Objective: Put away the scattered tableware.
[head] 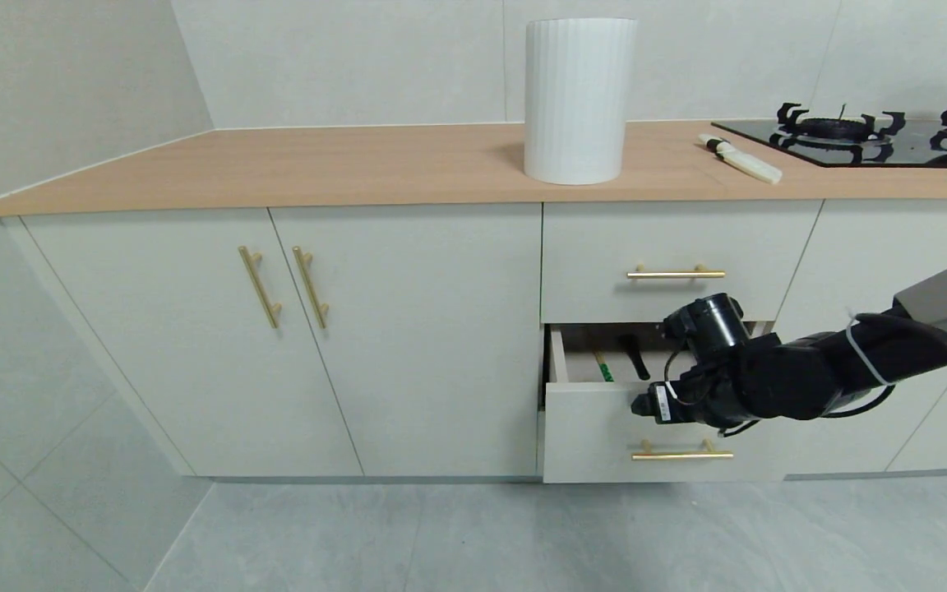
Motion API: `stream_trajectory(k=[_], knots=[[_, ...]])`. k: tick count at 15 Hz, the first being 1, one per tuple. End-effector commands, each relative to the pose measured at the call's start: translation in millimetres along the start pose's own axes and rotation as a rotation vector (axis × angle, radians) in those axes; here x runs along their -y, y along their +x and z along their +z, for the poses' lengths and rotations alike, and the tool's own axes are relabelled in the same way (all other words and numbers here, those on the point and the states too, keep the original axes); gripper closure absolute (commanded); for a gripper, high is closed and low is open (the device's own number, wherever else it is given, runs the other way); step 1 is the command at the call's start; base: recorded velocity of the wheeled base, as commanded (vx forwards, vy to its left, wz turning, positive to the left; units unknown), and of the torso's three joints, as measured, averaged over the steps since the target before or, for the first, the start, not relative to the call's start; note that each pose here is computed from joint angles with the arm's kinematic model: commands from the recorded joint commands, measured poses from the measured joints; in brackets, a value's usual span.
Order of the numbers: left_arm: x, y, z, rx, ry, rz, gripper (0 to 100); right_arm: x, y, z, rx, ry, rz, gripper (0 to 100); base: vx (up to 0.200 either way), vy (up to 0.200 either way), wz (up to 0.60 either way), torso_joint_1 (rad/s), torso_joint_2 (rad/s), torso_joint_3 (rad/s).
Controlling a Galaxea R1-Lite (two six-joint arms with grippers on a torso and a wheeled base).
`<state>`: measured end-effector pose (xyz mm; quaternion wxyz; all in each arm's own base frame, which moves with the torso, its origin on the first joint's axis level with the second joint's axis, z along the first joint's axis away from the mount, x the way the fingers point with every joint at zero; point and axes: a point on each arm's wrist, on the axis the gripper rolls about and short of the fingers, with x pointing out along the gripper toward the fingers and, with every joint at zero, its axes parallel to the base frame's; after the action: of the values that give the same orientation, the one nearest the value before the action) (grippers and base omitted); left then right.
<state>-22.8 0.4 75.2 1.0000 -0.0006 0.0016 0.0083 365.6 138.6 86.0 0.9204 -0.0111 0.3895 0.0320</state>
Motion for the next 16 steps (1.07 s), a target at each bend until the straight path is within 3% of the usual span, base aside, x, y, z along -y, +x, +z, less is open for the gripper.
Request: stream_trajectory(k=[1, 12, 16], knots=[[0.0, 0, 0.0, 0.000, 0.000, 0.000, 0, 2, 20, 5, -0.002, 0.009, -0.012, 0, 0.000, 0.000, 0.00, 0.000, 0.00, 0.000], [0.0, 0, 0.0, 0.000, 0.000, 0.000, 0, 36, 69, 32, 0.077, 0.080, -0.072, 0, 0.000, 0.000, 0.00, 0.000, 0.00, 0.000], [0.0, 0, 0.0, 0.000, 0.000, 0.000, 0, 38, 87, 34, 0.193, 0.109, -0.062, 0, 0.000, 0.000, 0.00, 0.000, 0.00, 0.000]])
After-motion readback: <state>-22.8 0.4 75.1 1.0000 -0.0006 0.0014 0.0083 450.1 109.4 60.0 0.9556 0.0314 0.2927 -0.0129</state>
